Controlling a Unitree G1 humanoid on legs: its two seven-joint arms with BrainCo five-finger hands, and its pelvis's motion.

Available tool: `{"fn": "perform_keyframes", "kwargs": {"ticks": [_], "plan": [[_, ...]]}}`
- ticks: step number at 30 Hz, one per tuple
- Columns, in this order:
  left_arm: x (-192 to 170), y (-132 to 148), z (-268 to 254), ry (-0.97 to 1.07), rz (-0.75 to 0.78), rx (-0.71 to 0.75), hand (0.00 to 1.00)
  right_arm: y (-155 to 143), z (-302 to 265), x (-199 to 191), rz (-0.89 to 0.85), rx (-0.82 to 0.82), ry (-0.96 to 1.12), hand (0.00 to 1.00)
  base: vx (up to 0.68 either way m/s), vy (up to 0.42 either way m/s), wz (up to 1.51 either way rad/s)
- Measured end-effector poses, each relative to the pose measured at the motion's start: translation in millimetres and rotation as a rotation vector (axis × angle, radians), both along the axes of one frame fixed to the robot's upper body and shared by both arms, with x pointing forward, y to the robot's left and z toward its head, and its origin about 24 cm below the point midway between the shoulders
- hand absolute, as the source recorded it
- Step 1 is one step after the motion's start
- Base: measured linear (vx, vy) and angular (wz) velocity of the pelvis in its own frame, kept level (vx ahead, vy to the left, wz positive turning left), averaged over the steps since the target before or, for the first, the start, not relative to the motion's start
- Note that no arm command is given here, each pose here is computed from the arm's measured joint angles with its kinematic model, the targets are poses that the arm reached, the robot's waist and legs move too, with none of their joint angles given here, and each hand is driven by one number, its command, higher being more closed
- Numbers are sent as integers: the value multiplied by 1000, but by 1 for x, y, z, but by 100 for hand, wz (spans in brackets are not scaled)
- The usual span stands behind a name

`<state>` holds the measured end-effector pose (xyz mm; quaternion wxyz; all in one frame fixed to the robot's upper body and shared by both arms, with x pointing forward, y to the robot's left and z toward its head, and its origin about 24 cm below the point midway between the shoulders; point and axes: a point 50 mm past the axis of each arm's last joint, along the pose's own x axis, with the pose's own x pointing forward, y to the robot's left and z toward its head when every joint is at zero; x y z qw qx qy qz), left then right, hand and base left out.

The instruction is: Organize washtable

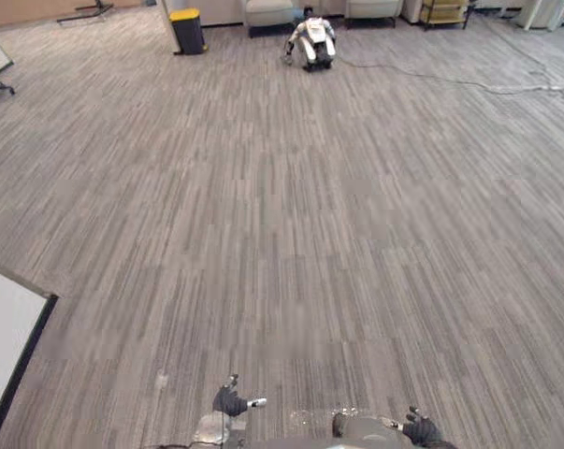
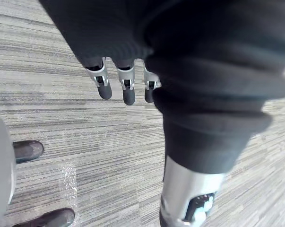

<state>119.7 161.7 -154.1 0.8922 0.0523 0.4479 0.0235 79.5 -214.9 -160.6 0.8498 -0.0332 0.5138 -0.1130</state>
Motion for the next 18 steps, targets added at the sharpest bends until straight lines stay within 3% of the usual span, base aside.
{"fn": "perform_keyframes", "kwargs": {"ticks": [6,18], "plan": [[2,-1,-1,16,-68,5,0,4,-2,3,70,-8,22,0,77,-14,3],[-6,14,-4,55,-63,40,0,4,-5,-5,33,12,58,0,-44,20,8]]}}
